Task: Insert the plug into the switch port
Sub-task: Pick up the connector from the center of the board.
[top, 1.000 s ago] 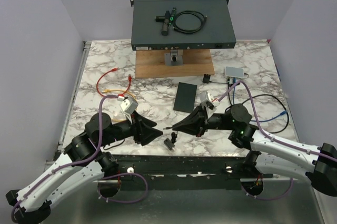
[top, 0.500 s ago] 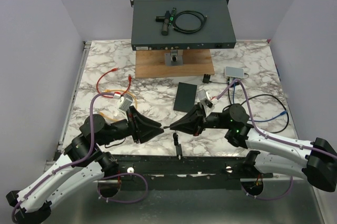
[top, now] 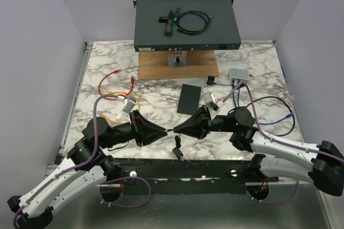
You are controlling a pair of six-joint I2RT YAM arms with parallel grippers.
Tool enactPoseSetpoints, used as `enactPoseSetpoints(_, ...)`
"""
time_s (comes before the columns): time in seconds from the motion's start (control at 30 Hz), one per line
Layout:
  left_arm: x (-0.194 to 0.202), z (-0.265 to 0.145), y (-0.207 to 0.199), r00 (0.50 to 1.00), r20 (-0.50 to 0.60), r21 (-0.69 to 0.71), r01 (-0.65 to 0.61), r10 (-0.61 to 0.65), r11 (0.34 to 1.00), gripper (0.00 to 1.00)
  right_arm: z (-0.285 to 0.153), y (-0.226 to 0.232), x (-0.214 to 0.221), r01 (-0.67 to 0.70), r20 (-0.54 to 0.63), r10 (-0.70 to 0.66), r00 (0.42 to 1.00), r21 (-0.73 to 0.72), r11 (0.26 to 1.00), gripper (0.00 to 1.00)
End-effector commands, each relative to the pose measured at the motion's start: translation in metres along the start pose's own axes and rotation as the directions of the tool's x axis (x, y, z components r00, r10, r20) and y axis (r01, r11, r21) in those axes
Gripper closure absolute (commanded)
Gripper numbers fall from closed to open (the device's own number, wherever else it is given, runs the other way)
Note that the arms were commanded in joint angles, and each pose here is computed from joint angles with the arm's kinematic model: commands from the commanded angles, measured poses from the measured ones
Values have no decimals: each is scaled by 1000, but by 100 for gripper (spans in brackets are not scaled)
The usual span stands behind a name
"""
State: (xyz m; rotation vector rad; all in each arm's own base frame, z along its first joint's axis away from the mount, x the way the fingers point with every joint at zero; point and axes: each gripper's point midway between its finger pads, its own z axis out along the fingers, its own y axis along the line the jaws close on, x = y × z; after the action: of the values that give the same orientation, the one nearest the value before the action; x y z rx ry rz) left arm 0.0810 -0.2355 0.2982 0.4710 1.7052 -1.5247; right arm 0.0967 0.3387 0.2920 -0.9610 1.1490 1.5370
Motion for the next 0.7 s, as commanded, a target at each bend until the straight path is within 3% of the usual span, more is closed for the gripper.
enactPoseSetpoints(0.0,-1,-2,-5,1000,3,27,0,0,1000,77,0,7,-1,15,11,-14,1000,-32,999,99)
enactPoseSetpoints(0.13,0,-2,-4,1000,1,27,-3,3,1000,84,-1,7,0,16,6,-16,1000,-34,999,99)
enactPoseSetpoints(0.23,1,-1,-4,1000,-5,30,-3,3,1000,99,0,8,0,16,2,-16,1000,-38,999,99)
enactPoseSetpoints(0.43,1,2,-2,1000,-14,27,-3,4,1000,100,0,8,2,20,-21,-21,1000,-42,999,98)
enactPoseSetpoints(0.57,5,5,2,999,-39,20,0,1,1000,100,-1,3,5,56,-98,-57,994,-16,998,67)
enactPoseSetpoints(0.67,9,7,8,998,-65,-4,-18,17,1000,100,-6,-3,10,104,-183,-99,978,15,995,58)
